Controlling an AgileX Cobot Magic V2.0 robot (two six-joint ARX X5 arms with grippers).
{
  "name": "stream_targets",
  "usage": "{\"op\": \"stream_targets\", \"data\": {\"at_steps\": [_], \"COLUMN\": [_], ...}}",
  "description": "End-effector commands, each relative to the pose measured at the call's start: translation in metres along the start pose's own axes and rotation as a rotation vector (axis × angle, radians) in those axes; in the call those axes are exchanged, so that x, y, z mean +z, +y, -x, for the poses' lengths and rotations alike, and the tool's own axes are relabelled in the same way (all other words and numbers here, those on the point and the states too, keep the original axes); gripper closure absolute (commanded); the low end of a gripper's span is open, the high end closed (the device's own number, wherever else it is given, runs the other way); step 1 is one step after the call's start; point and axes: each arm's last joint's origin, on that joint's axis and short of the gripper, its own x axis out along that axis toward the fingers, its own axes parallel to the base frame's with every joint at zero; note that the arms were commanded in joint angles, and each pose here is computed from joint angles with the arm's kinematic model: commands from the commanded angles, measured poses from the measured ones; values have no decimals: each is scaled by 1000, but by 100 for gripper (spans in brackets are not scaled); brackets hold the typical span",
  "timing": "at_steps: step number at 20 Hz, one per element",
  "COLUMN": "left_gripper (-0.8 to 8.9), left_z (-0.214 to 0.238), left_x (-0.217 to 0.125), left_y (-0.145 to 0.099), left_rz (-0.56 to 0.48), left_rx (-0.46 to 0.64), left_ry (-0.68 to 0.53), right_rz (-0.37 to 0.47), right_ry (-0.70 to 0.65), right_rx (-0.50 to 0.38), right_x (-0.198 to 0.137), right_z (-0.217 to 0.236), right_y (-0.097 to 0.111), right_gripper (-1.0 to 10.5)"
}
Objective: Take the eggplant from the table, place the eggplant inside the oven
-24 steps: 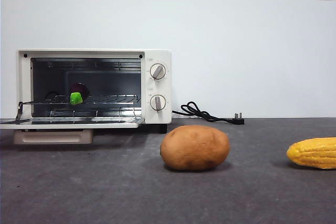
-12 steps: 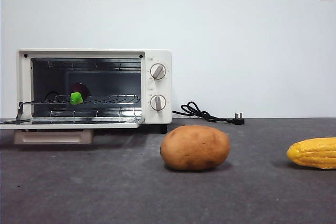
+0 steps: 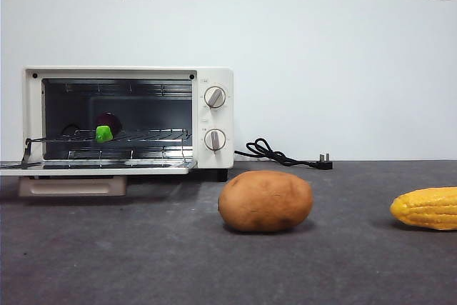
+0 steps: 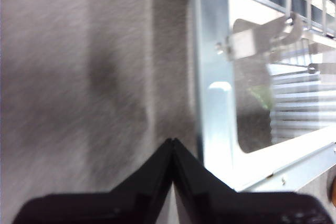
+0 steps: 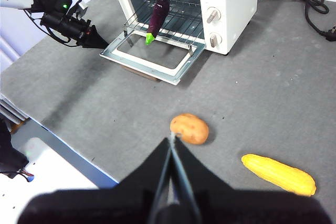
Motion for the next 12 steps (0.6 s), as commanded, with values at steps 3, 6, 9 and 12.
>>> {"op": "stream_targets", "data": {"at_steps": [3, 6, 9, 12], "left_gripper": [819, 820, 820, 820], "left_z": [-12, -22, -26, -25], "left_x": [-2, -12, -18, -17], "left_y": [-2, 3, 6, 4], "left_rz": [-37, -37, -23, -18], "left_rx": [-13, -16, -70, -154], "left_ry": [12, 15, 3, -22], "right_rz": [-11, -11, -10, -10], "right_ry": [28, 28, 28, 28], "right_rx": [-6, -6, -6, -9], "right_x": [-3, -3, -3, -3], "right_z": [-1, -1, -1, -1], "right_y": [-1, -1, -1, -1], "right_gripper": [955, 955, 955, 955]}}
